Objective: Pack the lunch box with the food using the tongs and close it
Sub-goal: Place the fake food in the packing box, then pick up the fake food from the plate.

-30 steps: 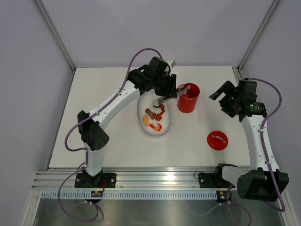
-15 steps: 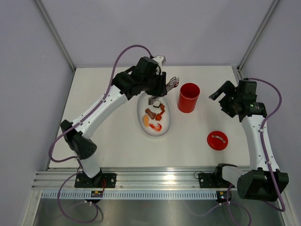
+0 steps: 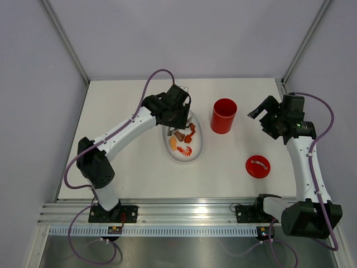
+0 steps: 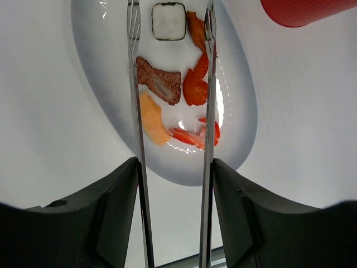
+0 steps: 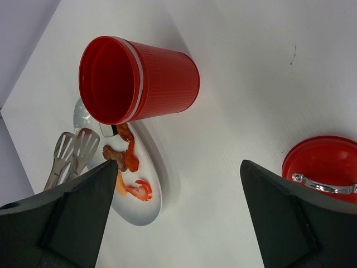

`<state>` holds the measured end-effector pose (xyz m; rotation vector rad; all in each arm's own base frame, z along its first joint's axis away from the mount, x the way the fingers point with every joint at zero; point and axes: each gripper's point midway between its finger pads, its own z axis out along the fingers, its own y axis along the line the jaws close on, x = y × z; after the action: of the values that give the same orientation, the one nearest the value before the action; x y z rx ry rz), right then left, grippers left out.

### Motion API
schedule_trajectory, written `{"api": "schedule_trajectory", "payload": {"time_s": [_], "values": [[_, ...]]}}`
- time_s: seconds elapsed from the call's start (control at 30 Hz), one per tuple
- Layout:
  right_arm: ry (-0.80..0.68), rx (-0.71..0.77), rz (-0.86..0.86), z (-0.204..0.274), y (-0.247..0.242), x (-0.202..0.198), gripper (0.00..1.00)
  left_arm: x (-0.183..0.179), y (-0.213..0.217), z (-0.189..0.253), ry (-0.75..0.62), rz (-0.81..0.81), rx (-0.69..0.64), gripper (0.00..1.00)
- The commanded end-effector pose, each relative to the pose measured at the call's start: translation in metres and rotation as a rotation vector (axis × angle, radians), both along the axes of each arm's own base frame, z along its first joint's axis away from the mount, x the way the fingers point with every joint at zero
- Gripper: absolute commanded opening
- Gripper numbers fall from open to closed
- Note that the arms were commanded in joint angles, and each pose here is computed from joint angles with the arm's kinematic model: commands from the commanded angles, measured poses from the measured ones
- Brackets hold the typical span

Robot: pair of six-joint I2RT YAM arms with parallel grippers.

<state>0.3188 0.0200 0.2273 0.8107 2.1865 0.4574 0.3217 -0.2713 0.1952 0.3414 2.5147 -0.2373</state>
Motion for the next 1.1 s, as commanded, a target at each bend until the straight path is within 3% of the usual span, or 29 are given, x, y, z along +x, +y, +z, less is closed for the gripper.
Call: {"api": "schedule_trajectory", "payload": {"time_s": [0.0,1.07], "values": [[-0.045,-0.013,0.012,0.012,0.002,0.004,0.99,0.012,-0.003,0.001,-0.047,0.014,-0.006,0.57],[-0.033,-0.009,0.014,0.008,0.002,0.004,1.0,0.028,-0.009,-0.06,0.029,0.088,0.067,0.51]]}}
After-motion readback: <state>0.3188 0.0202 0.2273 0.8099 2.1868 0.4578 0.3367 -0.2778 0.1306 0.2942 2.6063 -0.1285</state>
